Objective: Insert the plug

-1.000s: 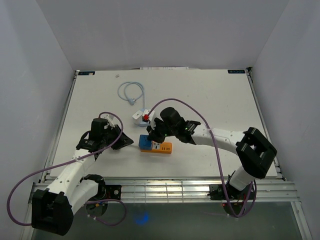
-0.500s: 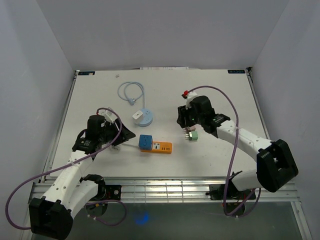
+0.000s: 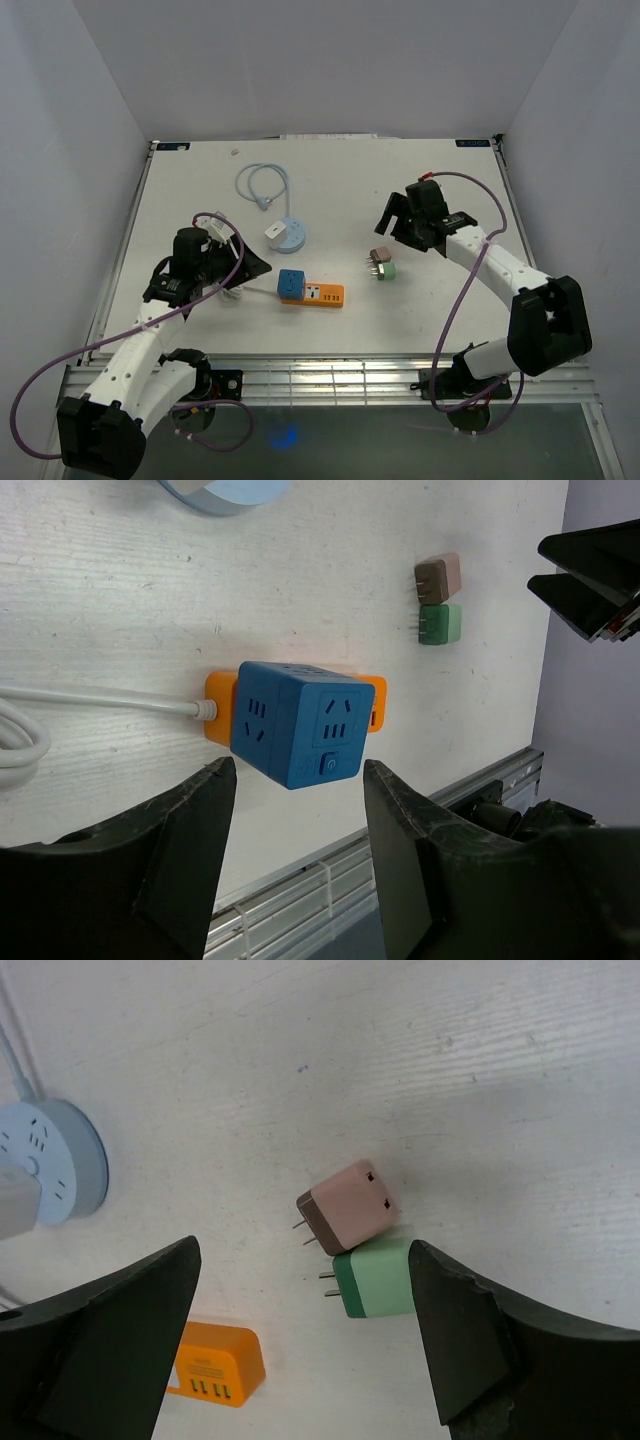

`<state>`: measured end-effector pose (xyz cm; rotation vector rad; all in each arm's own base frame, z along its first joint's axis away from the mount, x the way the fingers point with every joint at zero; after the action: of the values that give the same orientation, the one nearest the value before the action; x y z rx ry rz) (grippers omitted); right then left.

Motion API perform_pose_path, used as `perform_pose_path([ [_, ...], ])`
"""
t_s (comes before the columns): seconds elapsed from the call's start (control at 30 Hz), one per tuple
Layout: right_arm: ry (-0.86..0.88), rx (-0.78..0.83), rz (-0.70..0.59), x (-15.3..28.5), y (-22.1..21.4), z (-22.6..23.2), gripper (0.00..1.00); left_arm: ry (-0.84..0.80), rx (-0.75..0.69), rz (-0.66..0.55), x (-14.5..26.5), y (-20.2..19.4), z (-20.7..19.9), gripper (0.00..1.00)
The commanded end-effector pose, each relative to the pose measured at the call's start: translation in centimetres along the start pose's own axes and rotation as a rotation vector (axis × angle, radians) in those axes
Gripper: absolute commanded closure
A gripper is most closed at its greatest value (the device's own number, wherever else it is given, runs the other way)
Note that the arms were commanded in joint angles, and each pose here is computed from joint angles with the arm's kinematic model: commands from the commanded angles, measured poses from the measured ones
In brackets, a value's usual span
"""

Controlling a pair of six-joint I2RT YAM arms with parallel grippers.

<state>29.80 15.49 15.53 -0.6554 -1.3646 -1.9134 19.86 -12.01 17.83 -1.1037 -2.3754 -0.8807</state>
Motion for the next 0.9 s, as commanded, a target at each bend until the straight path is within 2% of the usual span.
perform_pose_path([
  [0.0,-0.158,-0.230,0.046,0.4,0.1,-0.8,0.11,-0.029,-0.026,-0.025,0.7,0.8,-1.1,0.36],
  [0.33,-0.298,-0.470,0.103,-0.8,-0.7,-1.1,0.11,-0.031,-0.027,-0.031,0.5,1.0,-1.2,0.36],
  [0.57,-0.357,-0.557,0.165,-2.5,-1.4,-0.1,0.11,-0.045,-0.030,-0.031,0.4,1.3,-1.6,0.36],
  [0.87,-0.409,-0.656,0.139,-4.5,-2.3,-0.5,0.02,-0.057,-0.047,-0.039,0.7,1.6,-2.0,0.36],
])
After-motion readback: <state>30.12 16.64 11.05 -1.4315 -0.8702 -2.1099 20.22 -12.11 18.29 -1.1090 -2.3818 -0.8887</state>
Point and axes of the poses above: each gripper's point midway between its finger pads, its own x axis back along the fingers, its own z axis along the line the jaws close on, y = z × x, the point moved 5 cm from there along x, back along the fingers, and after that the axes turned 7 degrees about x, right-handed, at the moved point
